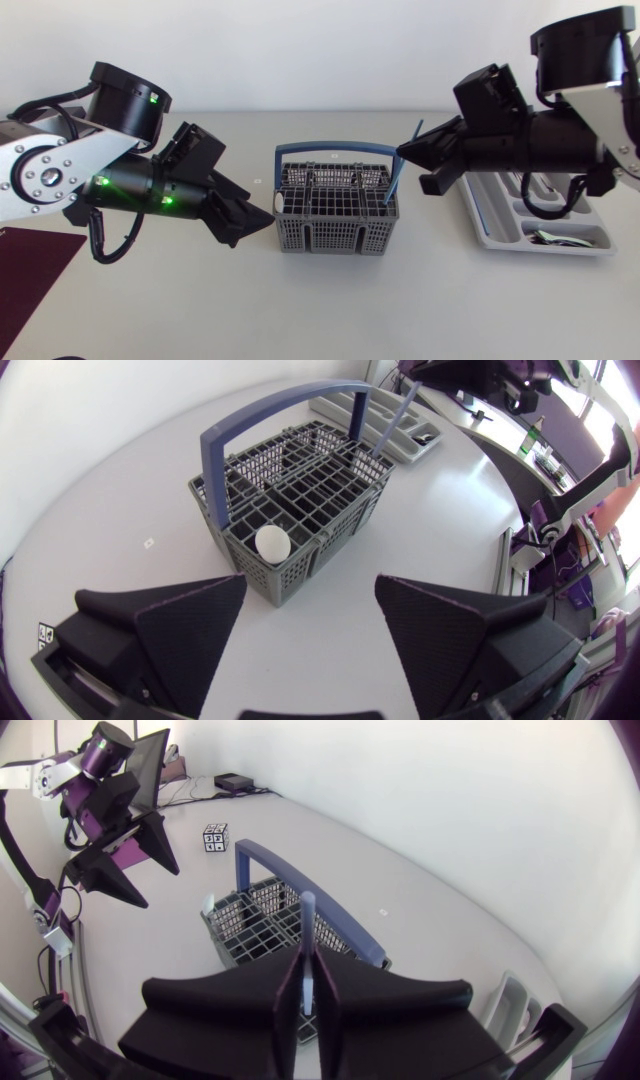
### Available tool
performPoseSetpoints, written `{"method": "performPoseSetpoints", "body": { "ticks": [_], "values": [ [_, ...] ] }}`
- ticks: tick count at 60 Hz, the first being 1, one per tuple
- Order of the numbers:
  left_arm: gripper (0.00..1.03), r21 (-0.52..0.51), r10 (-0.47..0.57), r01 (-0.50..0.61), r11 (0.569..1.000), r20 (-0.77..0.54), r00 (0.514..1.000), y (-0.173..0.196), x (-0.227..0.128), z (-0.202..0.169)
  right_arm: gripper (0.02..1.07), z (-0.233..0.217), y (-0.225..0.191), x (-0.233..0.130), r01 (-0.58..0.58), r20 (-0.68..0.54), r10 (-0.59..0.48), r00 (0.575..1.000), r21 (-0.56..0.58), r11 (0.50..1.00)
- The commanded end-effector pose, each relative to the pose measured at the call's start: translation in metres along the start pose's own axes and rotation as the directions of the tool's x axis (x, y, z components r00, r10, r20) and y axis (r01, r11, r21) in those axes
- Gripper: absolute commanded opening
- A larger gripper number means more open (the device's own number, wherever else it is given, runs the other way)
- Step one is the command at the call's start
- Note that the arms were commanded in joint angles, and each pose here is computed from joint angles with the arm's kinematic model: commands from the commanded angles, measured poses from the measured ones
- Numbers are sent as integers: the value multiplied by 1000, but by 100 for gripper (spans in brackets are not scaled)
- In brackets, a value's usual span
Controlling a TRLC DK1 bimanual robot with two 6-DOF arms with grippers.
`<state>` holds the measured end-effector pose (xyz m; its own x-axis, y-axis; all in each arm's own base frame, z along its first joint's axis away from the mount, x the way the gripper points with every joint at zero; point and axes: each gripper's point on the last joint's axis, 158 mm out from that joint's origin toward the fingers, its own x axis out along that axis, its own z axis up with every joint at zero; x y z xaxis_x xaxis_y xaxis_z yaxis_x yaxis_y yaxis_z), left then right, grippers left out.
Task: Transfer all utensils from the basket to the drawer tray.
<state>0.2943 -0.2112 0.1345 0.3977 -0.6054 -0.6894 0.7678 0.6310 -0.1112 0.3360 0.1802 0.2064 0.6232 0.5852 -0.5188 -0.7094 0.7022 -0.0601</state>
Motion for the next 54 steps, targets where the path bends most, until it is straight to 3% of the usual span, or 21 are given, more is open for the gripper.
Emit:
{"method": "performPoseSetpoints", "body": {
  "ticks": [1, 13, 27, 38, 54],
  "values": [
    [90, 4, -14, 14, 1000, -21, 1000, -2, 4, -11, 13, 14, -10, -20, 10, 24, -10, 1000, 23, 1000],
    [90, 7, -16, 16, 1000, -18, 1000, -3, 4, -10, 13, 7, -55, -60, 70, 1, -70, 998, 89, 994],
    [90, 9, -16, 17, 1000, -17, 1000, -4, 4, -10, 13, -58, -137, -82, 201, -192, -159, 968, 219, 955],
    [90, 11, -20, 21, 1000, -17, 1000, -6, 4, -9, 13, -113, -187, -79, 246, -316, -140, 938, 325, 913],
    [90, 12, -21, 22, 1000, -17, 1000, -7, 4, -8, 13, -155, -220, -52, 236, -404, -57, 913, 409, 881]
  ]
}}
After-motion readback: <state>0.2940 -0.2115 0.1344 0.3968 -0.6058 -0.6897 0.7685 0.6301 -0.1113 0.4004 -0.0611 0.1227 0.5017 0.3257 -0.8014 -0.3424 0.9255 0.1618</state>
